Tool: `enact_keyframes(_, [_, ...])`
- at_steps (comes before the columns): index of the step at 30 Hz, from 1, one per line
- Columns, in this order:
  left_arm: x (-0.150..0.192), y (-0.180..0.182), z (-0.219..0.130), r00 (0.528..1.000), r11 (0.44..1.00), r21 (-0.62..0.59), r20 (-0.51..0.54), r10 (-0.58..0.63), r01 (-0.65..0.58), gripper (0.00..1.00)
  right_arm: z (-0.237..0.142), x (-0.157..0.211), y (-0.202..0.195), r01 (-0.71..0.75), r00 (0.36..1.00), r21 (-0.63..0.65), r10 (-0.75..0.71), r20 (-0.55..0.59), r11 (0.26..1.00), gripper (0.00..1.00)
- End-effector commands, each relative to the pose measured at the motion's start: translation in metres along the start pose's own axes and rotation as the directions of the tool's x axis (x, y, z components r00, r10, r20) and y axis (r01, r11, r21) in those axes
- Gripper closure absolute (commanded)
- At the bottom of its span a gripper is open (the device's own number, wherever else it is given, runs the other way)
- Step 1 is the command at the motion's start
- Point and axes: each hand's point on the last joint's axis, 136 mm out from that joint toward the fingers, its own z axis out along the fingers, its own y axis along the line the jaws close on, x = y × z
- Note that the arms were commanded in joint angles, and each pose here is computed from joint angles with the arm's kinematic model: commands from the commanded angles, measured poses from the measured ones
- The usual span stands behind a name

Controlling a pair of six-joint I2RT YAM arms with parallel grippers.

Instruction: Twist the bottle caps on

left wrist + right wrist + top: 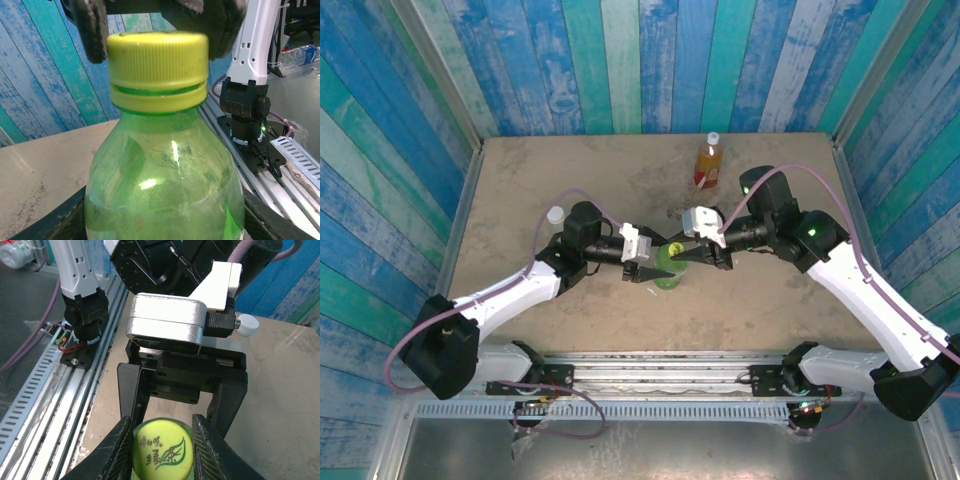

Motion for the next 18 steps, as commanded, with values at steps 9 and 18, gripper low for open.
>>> enact_keyframes(9, [-0.038, 0.087, -0.024, 0.994, 0.880, -0.474, 0.107, 0.036, 0.019, 0.40, -0.003, 0.028, -0.082, -0.269, 0.957, 0.422, 0.289, 0.017, 0.866, 0.80])
enact_keyframes(18, [-0.034, 0.145, -0.029, 0.996, 0.706, -0.705, 0.094, 0.000, 0.067, 0.41, 0.003, 0.070, -0.123, -0.461, 0.829, 0.713, 0.542, 0.135, 0.528, 0.83])
